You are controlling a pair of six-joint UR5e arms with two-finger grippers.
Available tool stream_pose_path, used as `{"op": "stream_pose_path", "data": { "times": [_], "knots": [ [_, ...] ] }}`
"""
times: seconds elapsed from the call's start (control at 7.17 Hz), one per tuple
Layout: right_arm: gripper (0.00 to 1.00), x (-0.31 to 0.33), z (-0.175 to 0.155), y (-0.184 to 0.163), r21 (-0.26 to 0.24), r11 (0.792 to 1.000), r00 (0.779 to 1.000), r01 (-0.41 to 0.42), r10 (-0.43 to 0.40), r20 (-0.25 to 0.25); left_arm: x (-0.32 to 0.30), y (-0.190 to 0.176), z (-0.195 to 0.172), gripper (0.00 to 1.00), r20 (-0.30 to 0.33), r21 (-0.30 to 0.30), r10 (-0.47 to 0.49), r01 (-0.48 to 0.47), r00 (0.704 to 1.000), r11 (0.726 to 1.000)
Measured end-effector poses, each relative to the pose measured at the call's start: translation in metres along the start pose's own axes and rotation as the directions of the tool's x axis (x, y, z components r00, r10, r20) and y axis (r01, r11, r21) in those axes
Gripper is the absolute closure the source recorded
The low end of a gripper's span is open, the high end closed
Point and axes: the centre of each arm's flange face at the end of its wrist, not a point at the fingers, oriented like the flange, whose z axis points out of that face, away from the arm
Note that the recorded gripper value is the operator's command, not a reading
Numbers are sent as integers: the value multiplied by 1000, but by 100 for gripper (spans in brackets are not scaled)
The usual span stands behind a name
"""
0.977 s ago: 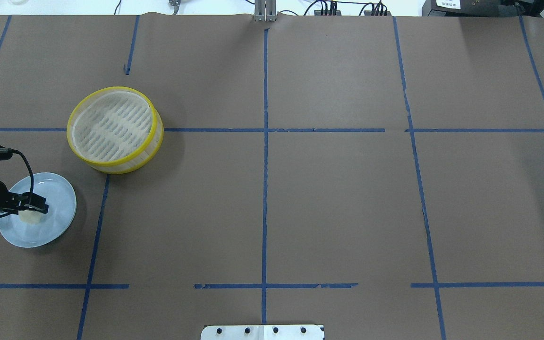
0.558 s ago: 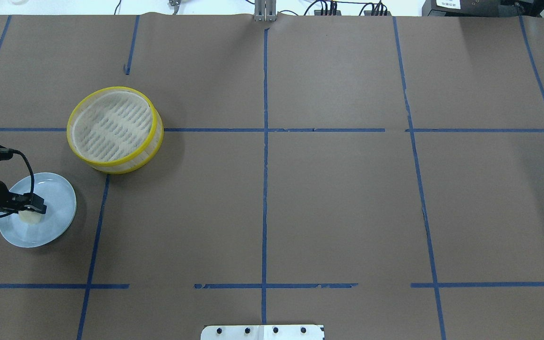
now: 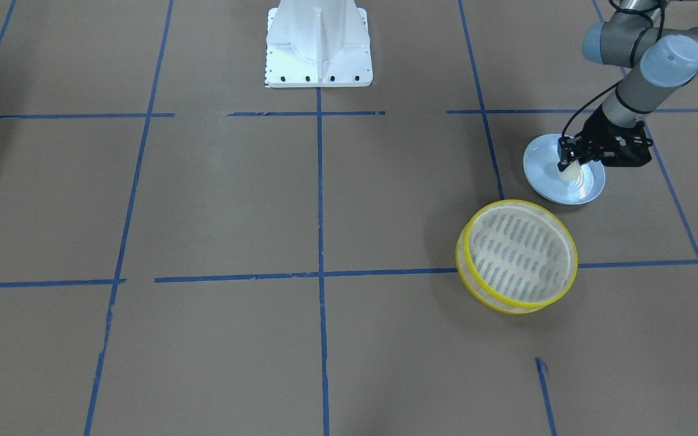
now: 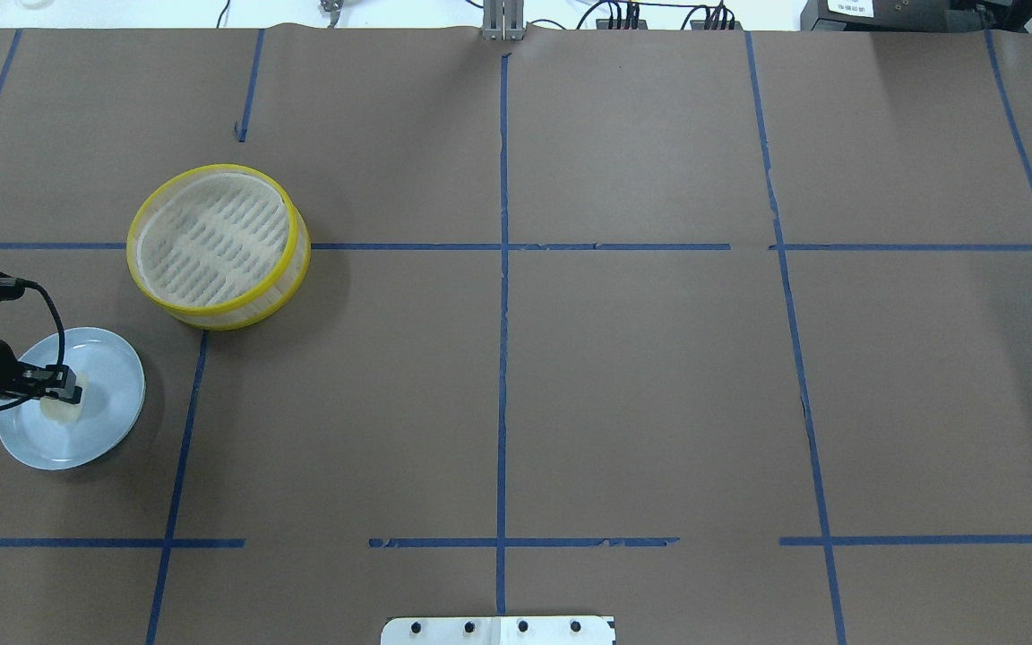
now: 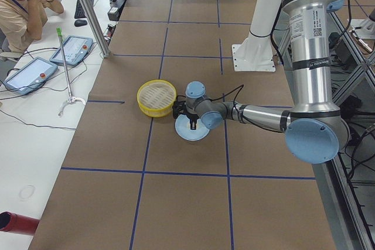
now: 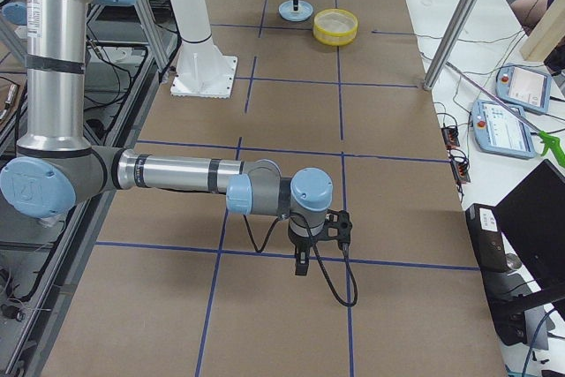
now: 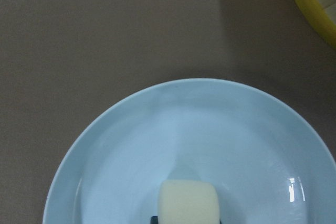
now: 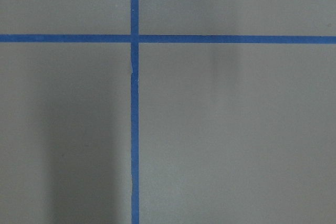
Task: Place bun in steamer
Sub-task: 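Close the left gripper on the white bun and lift it, then carry the bun with the left gripper over the yellow steamer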
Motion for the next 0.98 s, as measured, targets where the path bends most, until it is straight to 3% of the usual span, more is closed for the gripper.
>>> {"op": "stream_pose_path", "data": {
  "times": [0.42, 0.7, 0.98],
  "knots": [
    [0, 0, 0, 0, 0, 1000, 1000, 0, 0, 0, 36, -12, -47, 69, -81, 76, 31, -25, 996, 997],
    [0, 0, 0, 0, 0, 1000, 1000, 0, 0, 0, 80, -57, -79, 68, -108, 144, 30, -14, 994, 989],
    [0, 0, 0, 0, 0, 1000, 1000, 0, 0, 0, 128, -108, -90, 67, -96, 171, 16, 0, 995, 985]
  ]
}}
